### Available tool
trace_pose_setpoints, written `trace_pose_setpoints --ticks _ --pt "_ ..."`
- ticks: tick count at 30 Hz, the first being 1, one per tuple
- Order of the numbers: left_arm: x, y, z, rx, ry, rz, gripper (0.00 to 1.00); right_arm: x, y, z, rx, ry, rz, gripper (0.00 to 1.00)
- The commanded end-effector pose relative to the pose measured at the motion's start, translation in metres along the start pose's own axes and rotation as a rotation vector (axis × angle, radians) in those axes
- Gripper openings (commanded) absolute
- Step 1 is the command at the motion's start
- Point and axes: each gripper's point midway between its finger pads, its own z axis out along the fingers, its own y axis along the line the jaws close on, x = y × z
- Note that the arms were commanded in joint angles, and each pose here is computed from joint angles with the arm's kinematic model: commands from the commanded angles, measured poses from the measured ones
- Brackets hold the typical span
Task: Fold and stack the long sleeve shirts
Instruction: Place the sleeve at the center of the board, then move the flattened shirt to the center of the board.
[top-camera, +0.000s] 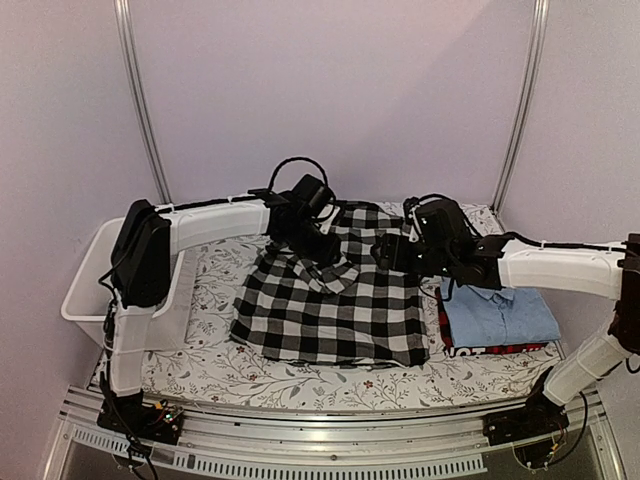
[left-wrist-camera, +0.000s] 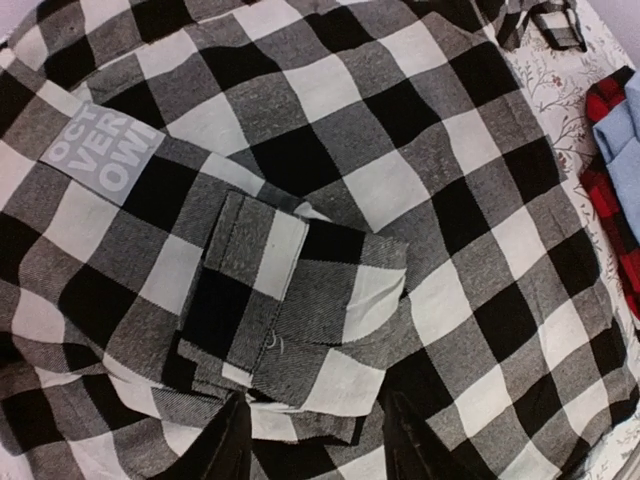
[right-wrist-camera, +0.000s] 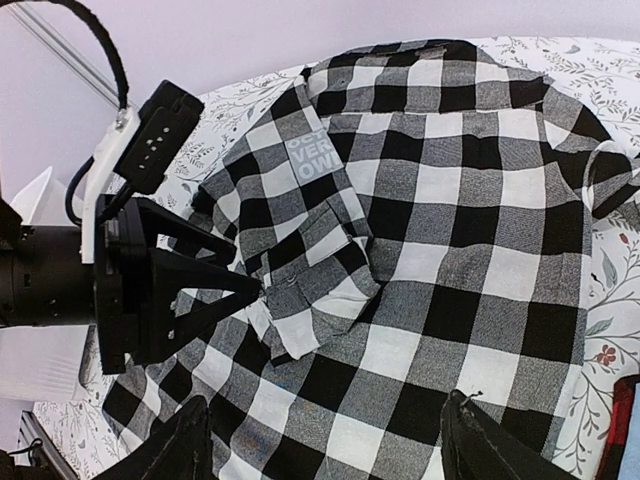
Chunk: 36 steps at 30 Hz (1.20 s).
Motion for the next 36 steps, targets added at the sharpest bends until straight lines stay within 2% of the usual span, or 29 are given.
trace_pose_setpoints --ticks 1,4,7,11,14,18,23,31,33,36 --pt "-0.022 0.024 -0.058 -0.051 -0.121 -0.135 0.50 -0.002 0.001 0.016 0.028 0.026 0.003 0.76" --pt "0.011 0.059 -0.078 -0.130 -0.096 -0.272 0.50 0.024 -0.017 0.021 0.097 0.111 0.014 0.71" --pt "0.072 0.092 -0.083 -0.164 -0.028 -0.389 0.49 0.059 -0.040 0.012 0.175 0.225 0.027 0.68" --pt "0.126 0.096 -0.085 -0.166 0.052 -0.444 0.49 0.095 -0.060 -0.015 0.207 0.300 0.050 0.68" --pt "0.164 0.100 -0.090 -0.226 0.116 -0.475 0.49 0.112 -0.062 -0.032 0.193 0.342 0.071 0.67" --pt "0.200 0.104 -0.101 -0.278 0.150 -0.525 0.49 0.139 -0.065 -0.043 0.214 0.401 0.072 0.67" --pt "0.229 0.104 -0.103 -0.295 0.182 -0.542 0.50 0.168 -0.080 -0.051 0.244 0.458 0.099 0.62" --pt "0.223 0.099 -0.086 -0.249 0.168 -0.518 0.50 0.189 -0.089 -0.056 0.266 0.490 0.128 0.55" --pt "0.229 0.097 -0.080 -0.244 0.191 -0.515 0.47 0.193 -0.090 -0.056 0.266 0.496 0.135 0.52" --pt "0.243 0.098 -0.076 -0.256 0.231 -0.519 0.30 0.196 -0.090 -0.055 0.259 0.496 0.141 0.46"
